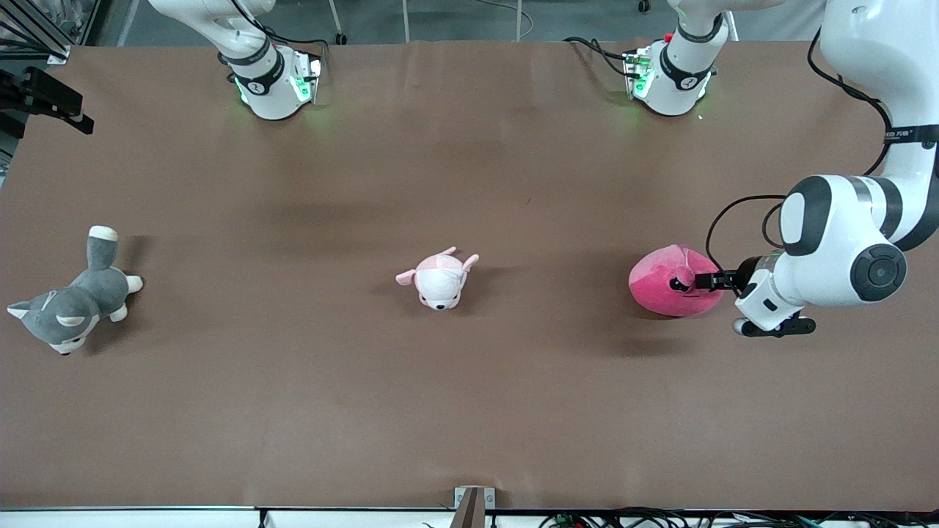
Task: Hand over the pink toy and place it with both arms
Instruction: 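Close the left gripper on the pink plush toy's ears, then carry the pink toy toward the right gripper while the right gripper reaches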
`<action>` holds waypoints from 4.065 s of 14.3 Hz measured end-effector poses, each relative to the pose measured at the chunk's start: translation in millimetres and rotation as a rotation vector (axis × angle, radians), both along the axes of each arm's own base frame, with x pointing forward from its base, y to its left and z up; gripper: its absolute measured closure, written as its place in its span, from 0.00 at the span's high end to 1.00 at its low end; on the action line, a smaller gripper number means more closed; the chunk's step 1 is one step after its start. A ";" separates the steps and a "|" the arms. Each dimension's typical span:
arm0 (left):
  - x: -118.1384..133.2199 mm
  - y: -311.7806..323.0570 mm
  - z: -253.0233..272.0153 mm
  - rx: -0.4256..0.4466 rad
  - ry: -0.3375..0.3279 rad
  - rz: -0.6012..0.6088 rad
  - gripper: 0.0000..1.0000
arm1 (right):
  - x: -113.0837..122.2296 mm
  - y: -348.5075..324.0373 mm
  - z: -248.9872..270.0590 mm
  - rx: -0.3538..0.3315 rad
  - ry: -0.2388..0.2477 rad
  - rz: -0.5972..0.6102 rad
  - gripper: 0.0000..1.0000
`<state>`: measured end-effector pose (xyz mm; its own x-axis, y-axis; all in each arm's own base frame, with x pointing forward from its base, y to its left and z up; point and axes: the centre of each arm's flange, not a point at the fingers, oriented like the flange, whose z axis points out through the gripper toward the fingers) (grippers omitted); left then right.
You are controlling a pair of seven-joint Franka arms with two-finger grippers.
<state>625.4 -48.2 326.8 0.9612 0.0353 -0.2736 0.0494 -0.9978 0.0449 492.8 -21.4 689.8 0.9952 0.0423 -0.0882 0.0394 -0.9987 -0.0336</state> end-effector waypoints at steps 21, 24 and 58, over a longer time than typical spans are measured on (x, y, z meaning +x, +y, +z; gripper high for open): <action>5.1 -51.6 93.8 -0.134 0.010 -0.016 0.11 | -0.1 -0.7 0.1 -0.001 0.000 0.000 1.00; 1.5 -115.6 155.1 -0.200 -0.026 0.050 0.11 | 2.7 -3.9 -3.6 -0.002 0.005 -0.006 1.00; -128.8 -547.5 159.5 -0.686 -0.235 0.382 0.11 | 71.1 244.8 -133.8 0.046 0.138 -1.008 1.00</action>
<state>496.6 -595.8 486.3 0.9517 0.2698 -0.1465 0.2937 -0.6610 0.6905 563.9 223.4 556.0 0.5503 -0.8042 -0.2244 -0.8270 -0.5621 -0.0135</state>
